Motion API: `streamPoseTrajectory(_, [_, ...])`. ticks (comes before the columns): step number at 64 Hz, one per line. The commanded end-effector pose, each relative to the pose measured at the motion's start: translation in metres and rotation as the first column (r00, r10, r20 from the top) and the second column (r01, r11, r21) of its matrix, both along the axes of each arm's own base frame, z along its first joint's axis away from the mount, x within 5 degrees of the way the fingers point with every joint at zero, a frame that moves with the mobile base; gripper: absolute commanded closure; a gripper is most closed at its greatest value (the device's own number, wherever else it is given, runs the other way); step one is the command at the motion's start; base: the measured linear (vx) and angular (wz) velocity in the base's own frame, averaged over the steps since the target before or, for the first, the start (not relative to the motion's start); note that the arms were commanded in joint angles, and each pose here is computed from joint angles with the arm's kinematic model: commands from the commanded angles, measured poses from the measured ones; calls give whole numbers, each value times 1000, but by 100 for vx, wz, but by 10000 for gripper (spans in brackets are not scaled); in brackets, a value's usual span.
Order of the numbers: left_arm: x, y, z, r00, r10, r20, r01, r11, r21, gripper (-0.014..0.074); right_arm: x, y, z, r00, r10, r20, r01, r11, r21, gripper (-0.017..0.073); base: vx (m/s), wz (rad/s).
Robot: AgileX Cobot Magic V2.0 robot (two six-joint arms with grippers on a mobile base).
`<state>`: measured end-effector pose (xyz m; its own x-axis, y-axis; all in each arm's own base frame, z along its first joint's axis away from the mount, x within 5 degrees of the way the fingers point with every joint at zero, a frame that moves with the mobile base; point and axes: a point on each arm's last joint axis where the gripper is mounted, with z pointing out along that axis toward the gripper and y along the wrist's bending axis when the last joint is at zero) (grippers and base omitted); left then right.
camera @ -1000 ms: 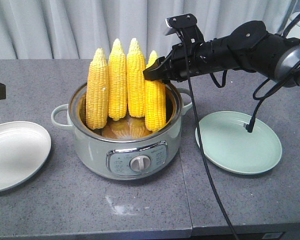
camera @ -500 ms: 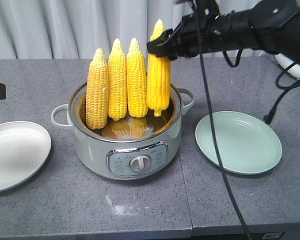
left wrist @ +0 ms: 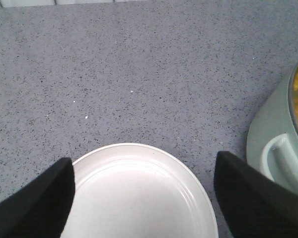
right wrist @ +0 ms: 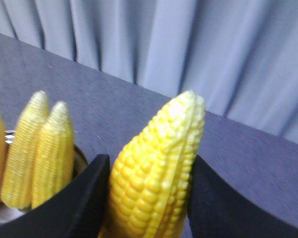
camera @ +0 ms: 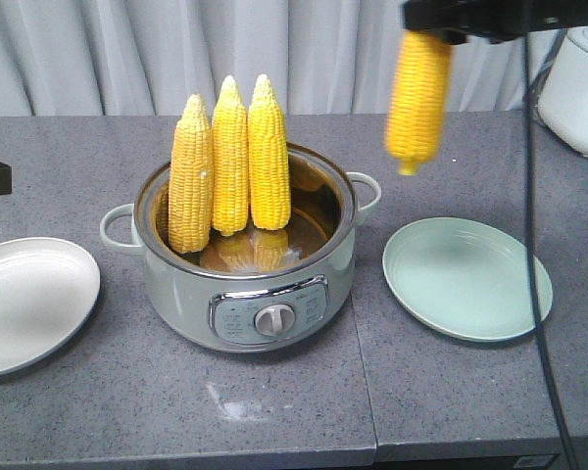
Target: Distribute corn equally
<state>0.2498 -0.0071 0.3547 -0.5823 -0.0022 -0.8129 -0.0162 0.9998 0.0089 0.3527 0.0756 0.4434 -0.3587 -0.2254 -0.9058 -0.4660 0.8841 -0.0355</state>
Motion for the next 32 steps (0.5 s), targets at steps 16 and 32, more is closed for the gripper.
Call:
streamPoseTrajectory(16, [0, -1, 22, 993, -5, 121, 6, 1000, -12, 28, -23, -51, 9, 938, -331, -102, 303, 927, -223, 355, 0, 0])
streamPoseTrajectory(32, [0, -1, 22, 993, -5, 121, 6, 1000, -12, 28, -30, -59, -2, 889, -407, -209, 332, 888, -317, 355, 0, 0])
